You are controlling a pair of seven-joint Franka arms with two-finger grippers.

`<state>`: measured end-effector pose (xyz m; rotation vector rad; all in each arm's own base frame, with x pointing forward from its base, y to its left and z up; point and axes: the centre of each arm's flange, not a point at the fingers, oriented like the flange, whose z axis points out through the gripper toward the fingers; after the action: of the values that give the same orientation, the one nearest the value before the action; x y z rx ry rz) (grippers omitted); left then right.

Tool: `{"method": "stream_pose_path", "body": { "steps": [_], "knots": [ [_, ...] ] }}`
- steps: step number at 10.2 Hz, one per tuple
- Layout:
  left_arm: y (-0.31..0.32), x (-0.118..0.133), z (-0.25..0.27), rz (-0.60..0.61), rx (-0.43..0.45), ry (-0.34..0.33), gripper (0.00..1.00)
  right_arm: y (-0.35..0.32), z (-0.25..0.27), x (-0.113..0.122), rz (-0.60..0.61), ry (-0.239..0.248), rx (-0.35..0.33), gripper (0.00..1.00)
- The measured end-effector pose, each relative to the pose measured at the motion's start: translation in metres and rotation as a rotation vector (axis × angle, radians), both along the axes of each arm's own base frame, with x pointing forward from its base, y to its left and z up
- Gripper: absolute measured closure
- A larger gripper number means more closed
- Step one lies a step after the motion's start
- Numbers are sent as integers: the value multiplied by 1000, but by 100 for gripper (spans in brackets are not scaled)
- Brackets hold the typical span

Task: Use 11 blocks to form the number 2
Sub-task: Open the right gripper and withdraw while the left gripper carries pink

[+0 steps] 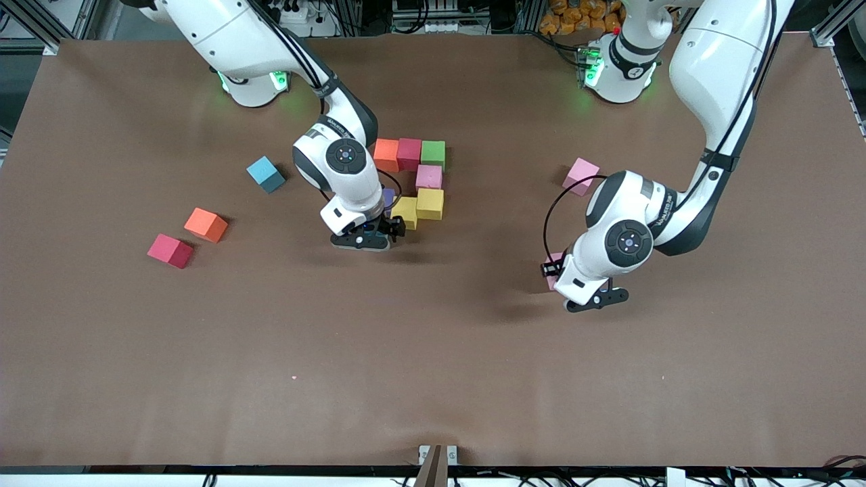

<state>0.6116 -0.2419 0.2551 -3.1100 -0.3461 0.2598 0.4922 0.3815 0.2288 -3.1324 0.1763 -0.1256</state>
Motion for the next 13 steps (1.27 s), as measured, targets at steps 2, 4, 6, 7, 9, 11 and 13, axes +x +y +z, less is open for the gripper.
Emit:
{"method": "stream_pose_path", "body": {
  "steps": [2,4,6,7,9,11,13],
  "knots": [
    [0,0,-2,12,2,3,40,-1,39,14,10,-43,7,0],
    [0,0,-4,14,2,7,40,-32,71,38,57,-83,3,0],
    [0,0,-5,15,2,7,40,-94,92,73,100,-99,-27,0],
    [0,0,-4,15,2,6,40,-129,101,88,150,-102,-49,0],
    [1,0,-4,24,8,15,40,-188,113,106,244,-76,-98,0],
    [3,-3,0,75,41,60,40,-250,114,118,319,-49,-128,0],
    [2,-6,5,154,67,79,40,-305,112,120,381,-24,-148,0]
  ]
}}
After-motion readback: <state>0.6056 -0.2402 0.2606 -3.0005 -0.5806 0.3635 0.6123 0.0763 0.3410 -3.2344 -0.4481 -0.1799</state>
